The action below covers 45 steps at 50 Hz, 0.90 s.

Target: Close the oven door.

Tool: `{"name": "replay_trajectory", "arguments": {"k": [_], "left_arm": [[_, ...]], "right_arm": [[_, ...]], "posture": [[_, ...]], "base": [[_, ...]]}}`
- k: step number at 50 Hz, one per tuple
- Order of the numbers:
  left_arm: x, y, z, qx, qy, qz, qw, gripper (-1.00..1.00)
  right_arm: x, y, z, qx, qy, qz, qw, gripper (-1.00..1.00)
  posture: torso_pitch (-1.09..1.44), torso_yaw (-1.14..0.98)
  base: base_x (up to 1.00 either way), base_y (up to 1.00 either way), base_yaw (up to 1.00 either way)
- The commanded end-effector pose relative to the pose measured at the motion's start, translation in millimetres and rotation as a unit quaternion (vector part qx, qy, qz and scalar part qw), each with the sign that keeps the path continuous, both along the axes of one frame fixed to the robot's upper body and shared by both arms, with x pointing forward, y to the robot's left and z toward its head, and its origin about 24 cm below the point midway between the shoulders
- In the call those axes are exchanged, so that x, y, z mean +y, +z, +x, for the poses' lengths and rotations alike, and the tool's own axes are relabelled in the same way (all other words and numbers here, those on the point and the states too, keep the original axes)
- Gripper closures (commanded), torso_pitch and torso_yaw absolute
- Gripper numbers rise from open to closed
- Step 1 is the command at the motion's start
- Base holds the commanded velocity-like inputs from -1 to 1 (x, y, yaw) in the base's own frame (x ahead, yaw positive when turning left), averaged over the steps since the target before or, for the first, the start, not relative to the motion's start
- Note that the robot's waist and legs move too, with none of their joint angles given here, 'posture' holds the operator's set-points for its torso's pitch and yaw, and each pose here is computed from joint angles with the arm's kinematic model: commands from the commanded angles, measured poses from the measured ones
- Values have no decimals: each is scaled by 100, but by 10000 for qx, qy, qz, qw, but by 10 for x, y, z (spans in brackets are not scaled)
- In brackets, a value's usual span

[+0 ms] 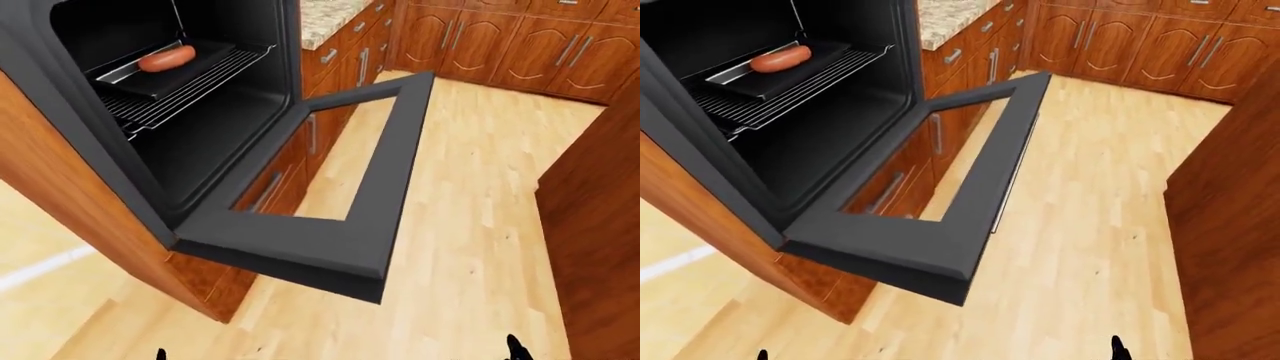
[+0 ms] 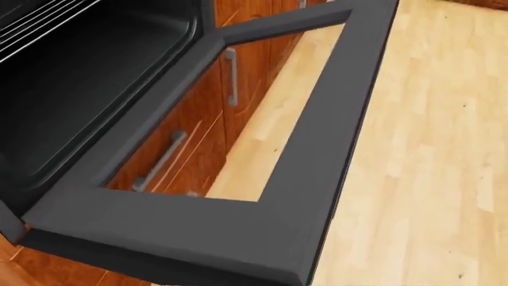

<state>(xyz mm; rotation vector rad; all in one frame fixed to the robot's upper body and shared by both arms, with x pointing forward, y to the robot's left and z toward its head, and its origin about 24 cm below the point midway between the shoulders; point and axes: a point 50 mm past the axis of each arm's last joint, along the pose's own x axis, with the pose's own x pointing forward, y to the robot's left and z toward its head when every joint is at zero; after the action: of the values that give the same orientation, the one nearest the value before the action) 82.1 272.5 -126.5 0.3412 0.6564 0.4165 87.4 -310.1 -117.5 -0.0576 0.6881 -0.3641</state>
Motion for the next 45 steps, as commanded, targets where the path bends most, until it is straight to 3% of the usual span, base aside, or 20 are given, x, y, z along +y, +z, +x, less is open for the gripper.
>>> {"name": "replay_trajectory", "arguments": {"k": [1,45], "left_arm": [[129,84,52,-264,132,219,9993,-100],[128,85,53,-267,122,222,9993,-100]], "right_arm": [[-43,58,73,-214,58,-123,9997,-100],[-45,61,81,-221,56,-125,9997,-100]], "posture": [[0,0],[0,0]], "base": [[0,14,0],[0,15,0]]}}
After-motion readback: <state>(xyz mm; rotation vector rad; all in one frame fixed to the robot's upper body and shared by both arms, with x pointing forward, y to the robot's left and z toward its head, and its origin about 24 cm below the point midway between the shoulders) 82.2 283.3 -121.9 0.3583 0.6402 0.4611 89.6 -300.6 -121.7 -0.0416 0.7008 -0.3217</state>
